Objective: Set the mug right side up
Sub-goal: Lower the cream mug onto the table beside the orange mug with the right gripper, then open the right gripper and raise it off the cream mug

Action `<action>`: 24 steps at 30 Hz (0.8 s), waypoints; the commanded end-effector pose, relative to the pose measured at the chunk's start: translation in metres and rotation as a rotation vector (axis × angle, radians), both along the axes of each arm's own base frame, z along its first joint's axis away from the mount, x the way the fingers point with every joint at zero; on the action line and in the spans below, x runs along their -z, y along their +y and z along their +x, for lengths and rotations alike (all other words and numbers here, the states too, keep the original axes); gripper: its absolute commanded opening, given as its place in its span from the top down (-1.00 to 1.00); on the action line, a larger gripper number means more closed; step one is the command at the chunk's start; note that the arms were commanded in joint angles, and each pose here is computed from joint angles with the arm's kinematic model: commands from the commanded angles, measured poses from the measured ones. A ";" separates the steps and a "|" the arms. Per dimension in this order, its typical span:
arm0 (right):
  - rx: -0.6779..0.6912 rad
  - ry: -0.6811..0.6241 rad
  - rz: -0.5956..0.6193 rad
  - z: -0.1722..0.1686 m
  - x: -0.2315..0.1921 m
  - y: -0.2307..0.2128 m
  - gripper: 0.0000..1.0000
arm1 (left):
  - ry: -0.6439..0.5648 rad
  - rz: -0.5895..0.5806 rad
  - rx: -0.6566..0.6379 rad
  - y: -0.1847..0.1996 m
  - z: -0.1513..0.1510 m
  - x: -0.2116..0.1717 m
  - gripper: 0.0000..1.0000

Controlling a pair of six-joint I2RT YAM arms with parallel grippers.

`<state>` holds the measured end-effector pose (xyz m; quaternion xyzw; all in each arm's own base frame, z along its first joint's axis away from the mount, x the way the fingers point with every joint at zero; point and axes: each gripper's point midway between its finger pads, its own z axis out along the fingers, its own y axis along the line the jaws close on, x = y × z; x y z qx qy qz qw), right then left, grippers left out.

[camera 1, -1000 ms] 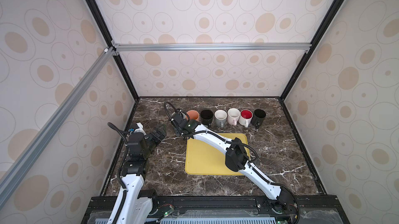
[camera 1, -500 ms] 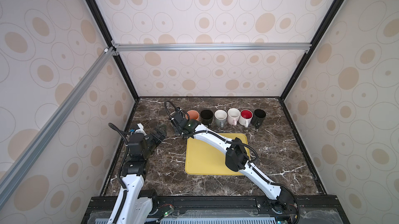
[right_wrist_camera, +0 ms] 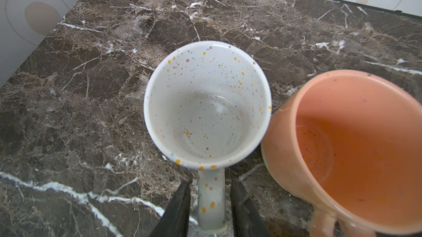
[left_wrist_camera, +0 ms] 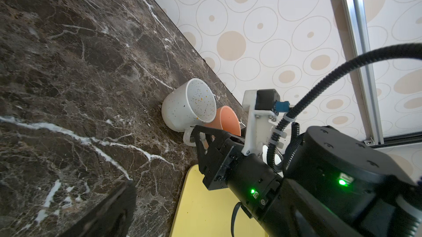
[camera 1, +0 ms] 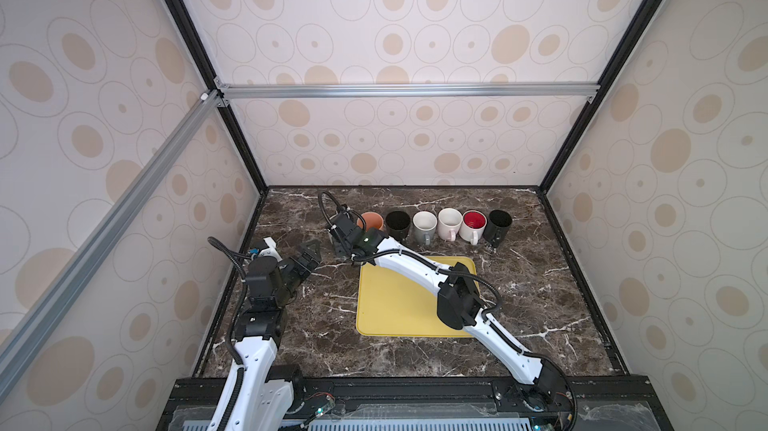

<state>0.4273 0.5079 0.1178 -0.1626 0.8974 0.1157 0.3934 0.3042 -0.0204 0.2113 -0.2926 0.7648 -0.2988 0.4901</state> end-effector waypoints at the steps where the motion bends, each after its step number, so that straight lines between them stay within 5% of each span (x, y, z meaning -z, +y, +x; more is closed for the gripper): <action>1: -0.025 -0.093 0.067 -0.004 -0.069 -0.004 0.27 | -0.042 0.108 -0.019 0.010 0.002 -0.028 -1.00; 12: -0.046 -0.216 0.047 -0.028 -0.149 -0.059 0.00 | -0.118 0.295 -0.083 0.014 0.010 -0.073 -1.00; 24: 0.064 -0.251 0.072 -0.060 -0.182 -0.215 -0.13 | -0.178 0.526 0.158 -0.112 0.032 -0.076 -1.00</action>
